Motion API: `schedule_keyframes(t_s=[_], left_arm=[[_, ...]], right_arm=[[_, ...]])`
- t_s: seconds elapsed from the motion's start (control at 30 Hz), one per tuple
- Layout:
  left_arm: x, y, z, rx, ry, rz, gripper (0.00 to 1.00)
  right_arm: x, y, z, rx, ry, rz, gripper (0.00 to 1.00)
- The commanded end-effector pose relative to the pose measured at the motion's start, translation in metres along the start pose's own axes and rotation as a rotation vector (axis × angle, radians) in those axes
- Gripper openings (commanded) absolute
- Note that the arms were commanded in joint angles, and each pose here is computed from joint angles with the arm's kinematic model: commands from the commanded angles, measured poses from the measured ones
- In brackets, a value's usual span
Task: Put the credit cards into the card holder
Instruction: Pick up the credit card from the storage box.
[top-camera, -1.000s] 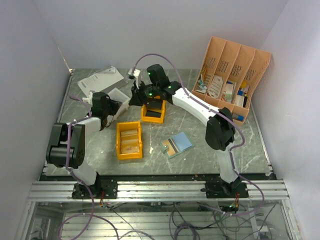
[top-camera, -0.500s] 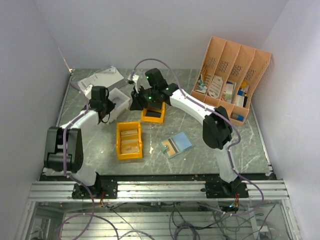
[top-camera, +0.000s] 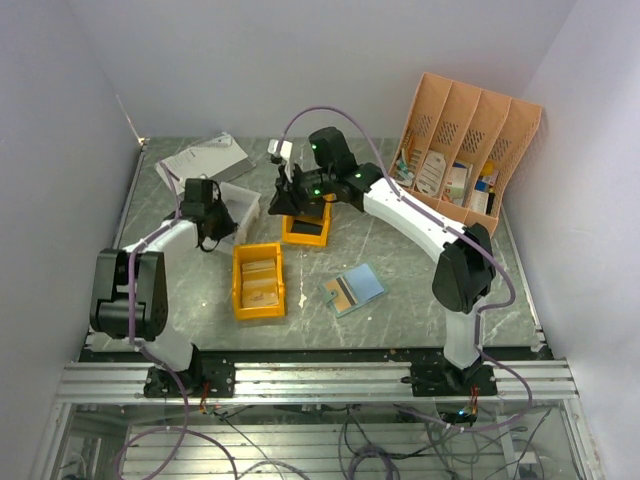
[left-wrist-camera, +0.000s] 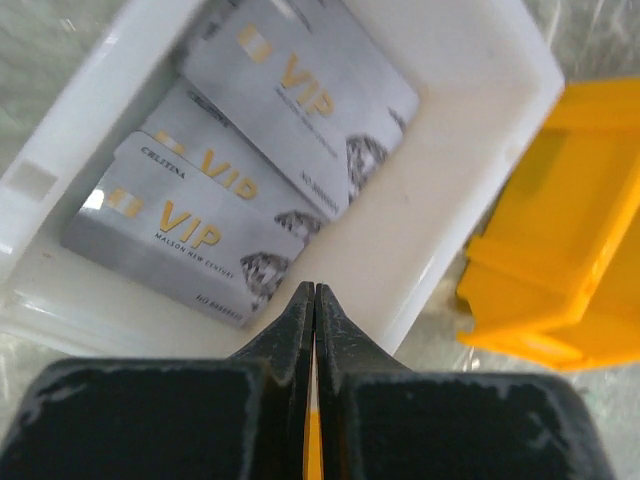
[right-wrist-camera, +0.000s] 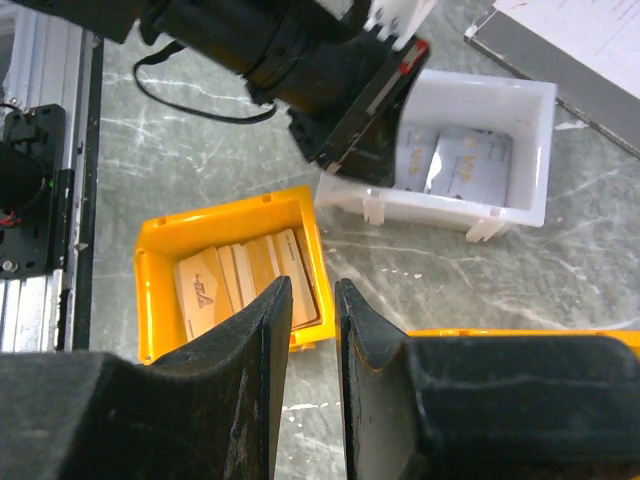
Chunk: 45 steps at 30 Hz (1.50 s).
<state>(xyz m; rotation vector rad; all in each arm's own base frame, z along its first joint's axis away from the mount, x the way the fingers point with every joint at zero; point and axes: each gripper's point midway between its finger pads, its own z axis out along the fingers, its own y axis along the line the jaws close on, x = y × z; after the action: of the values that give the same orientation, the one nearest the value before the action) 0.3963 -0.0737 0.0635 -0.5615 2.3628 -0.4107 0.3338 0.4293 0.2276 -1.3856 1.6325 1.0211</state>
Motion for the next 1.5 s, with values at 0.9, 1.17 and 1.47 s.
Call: schedule_keyframes(t_s=[0.9,1.17,1.47], left_arm=[[-0.074,0.063,-0.068,0.031,-0.115,-0.171,0.37],[-0.069,0.065,-0.045,0.063,-0.022,-0.167,0.42],[-0.064,0.067,-0.042,0.053,0.037,-0.128,0.43]], right_arm=[[0.014,-0.064,0.103,0.151,0.093,-0.211,0.36],[0.041,-0.071,0.142,0.245,0.173,-0.337,0.48],[0.059,-0.079,0.174,0.381,0.251,-0.506,0.64]])
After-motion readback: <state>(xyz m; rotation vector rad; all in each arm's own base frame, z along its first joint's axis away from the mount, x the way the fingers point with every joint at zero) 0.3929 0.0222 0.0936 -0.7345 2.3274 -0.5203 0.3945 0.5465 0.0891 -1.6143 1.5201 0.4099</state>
